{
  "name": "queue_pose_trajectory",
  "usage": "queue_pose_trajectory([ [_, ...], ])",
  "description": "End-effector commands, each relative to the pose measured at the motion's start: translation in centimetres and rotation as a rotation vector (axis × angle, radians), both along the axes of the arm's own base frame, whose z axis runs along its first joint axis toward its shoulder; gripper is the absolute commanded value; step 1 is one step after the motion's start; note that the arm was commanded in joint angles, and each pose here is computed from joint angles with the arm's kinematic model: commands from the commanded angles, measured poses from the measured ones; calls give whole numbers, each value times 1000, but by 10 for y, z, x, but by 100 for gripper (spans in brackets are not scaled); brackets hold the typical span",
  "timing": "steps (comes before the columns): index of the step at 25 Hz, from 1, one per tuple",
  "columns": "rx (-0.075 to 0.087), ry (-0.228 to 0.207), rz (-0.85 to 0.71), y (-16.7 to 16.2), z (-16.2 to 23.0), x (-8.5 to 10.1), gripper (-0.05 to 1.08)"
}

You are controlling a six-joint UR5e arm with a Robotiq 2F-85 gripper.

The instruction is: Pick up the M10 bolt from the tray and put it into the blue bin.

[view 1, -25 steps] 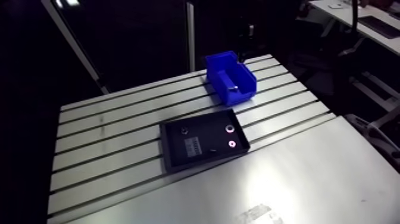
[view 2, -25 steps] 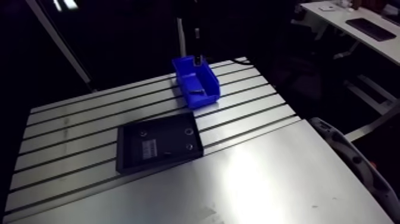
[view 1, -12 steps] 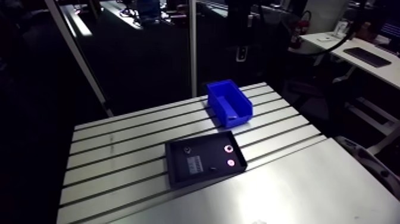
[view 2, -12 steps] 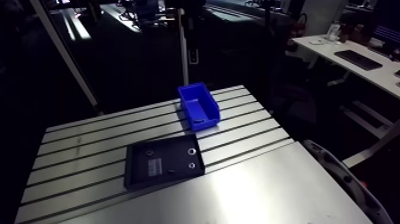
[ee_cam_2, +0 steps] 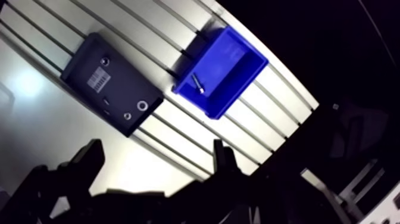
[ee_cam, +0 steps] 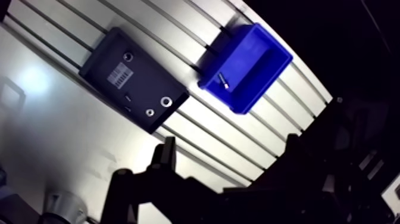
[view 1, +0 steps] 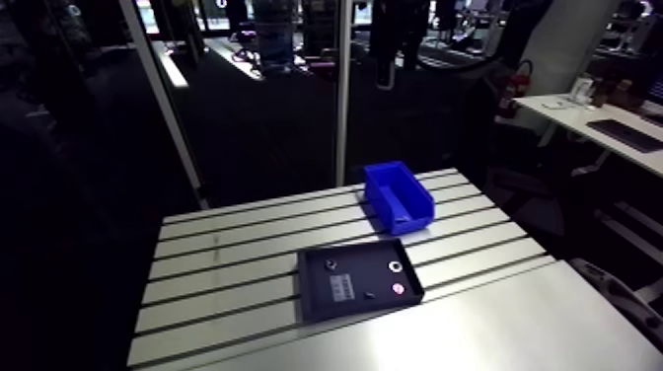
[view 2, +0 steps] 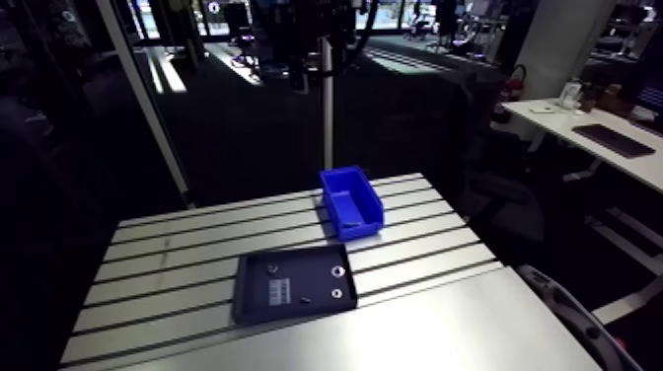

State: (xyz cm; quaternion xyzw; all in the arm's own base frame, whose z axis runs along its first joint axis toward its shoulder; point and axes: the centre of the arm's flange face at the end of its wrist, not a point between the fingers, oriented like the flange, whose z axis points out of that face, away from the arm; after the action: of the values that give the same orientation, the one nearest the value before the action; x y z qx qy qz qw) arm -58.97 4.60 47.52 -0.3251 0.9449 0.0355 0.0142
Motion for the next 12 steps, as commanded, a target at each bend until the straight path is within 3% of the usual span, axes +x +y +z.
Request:
queue_pose_trajectory([
  [1,10,1,-474,-31,41,38,1],
  [4,7,-49,-604,-30,38,46,1],
  [12,5,-37,-742,-38,46,59,1],
])
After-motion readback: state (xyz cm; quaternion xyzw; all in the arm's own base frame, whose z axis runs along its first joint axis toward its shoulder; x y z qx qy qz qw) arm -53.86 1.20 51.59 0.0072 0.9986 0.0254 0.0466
